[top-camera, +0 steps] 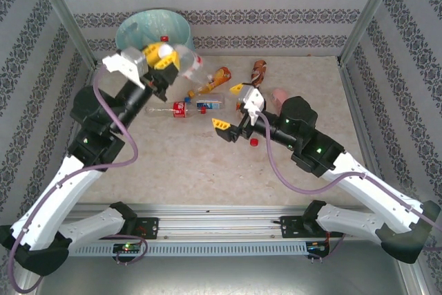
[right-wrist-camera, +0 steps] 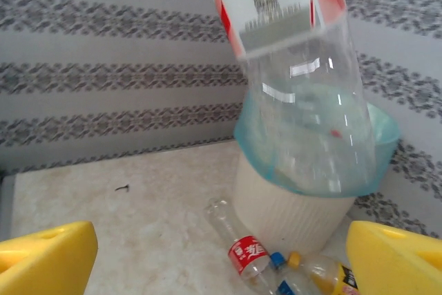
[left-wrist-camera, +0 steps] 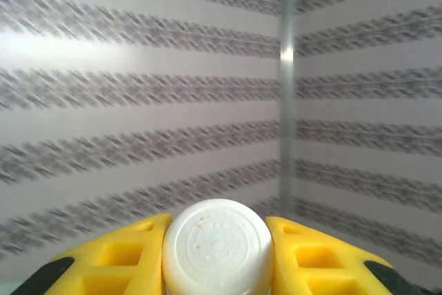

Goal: Put the plastic bottles in the bin

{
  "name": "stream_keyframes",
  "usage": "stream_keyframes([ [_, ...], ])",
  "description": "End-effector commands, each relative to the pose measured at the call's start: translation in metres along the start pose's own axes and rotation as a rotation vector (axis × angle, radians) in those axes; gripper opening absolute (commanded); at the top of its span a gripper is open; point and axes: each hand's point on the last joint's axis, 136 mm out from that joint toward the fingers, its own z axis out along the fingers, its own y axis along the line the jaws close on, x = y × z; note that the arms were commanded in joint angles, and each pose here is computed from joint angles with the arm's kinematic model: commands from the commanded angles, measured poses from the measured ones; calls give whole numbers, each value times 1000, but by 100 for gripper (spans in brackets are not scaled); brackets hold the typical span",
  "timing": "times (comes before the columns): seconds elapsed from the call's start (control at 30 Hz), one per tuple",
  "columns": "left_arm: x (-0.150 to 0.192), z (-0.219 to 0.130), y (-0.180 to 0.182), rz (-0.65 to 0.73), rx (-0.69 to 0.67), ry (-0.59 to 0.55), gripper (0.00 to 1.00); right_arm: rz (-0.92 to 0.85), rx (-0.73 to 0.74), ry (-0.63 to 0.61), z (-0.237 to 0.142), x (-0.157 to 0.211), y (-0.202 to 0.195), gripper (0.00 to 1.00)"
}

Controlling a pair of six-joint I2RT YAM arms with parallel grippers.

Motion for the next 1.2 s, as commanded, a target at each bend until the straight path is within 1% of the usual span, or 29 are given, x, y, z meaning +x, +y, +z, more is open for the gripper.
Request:
stream_keyframes([
  [0.0,-4,20,43,159,-218,86,0,71,77,1,7,-13,-14,90],
  [0.07,-9,39,60,214,-284,112,0,94,59,-1,11,-17,-11,89],
  [0.13,-8,56,74,251,-315,129,0,104,39,-13,12,-21,-6,87],
  [0.23,6,80,101,276,-331,192,0,108,16,-22,11,-24,1,86],
  [0.27,15,85,114,269,-347,215,0,109,8,-16,9,-22,5,85],
  [0.33,29,91,141,209,-371,244,0,110,10,-16,4,-22,7,84],
  [0.4,43,93,173,161,-424,260,0,113,14,-26,-3,-22,10,83],
  [0.47,59,96,198,125,-458,276,0,114,16,-29,-10,-21,12,83],
  [0.53,81,99,217,51,-447,309,0,107,21,-32,-17,-18,13,83],
  [0.63,119,106,227,-81,-388,362,0,120,59,-25,-24,-12,9,83],
  [0.73,150,112,221,-135,-325,416,0,143,77,-5,-25,-3,7,84],
  [0.8,168,114,219,-165,-306,442,0,156,77,33,-18,7,7,86],
  [0.97,201,112,217,-188,-282,511,0,200,72,130,14,33,9,88],
  [1.03,210,109,216,-189,-278,534,0,226,99,156,29,38,3,88],
  [1.17,230,106,213,-184,-260,583,0,300,183,227,66,45,-19,89],
])
